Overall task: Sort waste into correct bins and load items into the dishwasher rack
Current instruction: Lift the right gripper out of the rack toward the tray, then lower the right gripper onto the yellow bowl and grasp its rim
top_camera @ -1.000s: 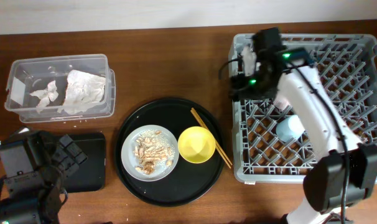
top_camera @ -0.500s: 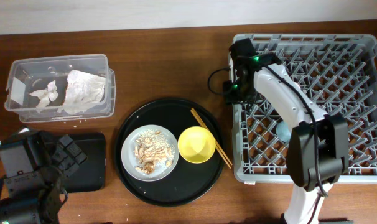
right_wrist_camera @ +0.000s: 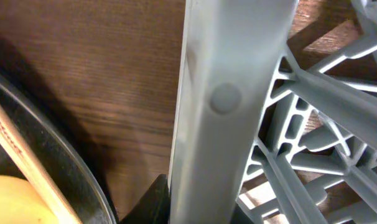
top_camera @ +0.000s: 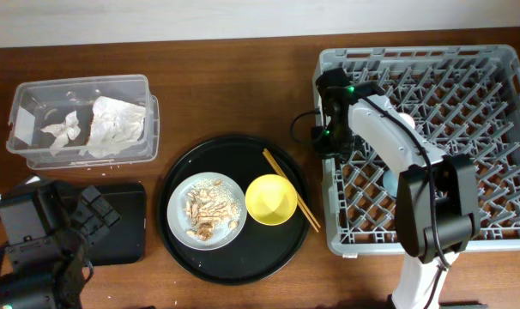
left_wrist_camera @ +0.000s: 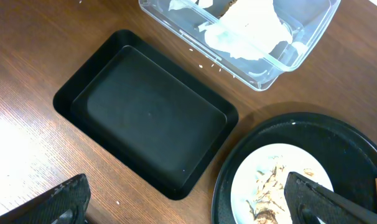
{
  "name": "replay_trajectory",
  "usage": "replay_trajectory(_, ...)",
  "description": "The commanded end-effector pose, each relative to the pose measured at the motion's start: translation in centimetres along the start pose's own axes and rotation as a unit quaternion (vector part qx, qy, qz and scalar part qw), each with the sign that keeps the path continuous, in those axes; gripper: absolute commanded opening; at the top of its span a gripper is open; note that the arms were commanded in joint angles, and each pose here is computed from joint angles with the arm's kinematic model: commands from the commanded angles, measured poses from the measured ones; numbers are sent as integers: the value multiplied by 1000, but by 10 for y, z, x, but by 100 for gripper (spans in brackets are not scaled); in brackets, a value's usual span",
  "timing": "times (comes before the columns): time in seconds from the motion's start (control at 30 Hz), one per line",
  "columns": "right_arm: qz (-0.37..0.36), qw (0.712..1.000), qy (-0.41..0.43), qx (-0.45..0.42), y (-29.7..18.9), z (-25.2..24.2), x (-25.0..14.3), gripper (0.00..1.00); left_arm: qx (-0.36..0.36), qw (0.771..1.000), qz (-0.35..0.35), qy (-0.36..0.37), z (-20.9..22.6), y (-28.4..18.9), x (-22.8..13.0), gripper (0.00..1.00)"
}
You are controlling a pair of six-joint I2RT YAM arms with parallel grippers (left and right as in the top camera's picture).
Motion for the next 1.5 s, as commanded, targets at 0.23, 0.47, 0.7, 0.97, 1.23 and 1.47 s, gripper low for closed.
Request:
replay_trajectory(0.23, 5, 998, -35, 43, 4, 14, -3, 24, 0, 1000, -3, -9, 1, -2, 1, 99)
replay_trajectory(0.47, -23, 999, 3, 46, -38, 17, 13, 37, 0, 1000, -3, -9, 1, -2, 1, 99)
replay_trajectory(0.7, -61, 997, 13, 49, -149, 25, 14, 43, 0, 1000, -3, -9, 1, -2, 1, 99)
replay_trajectory(0.97, -6, 998, -42, 40, -181, 59, -50, 61, 0, 1000, -3, -9, 1, -2, 1, 99)
replay_trajectory(1.23, -47, 985, -154, 57, -211, 142, -99, 83, 0, 1000, -3, -9, 1, -2, 1, 99)
replay_trajectory(1.47, -116, 992, -47, 35, -141, 196, -75, 70, 0, 1000, -3, -9, 1, -2, 1, 99)
Point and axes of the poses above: each gripper's point midway between its finger pads, its own y axis out along the fingers, its own z axis along the line the jaws close on, x = y × z, the point moved 3 cm from there along -y, back along the fingers, and after that the axes turned 4 degrees about -y, right-handed, at the moved point
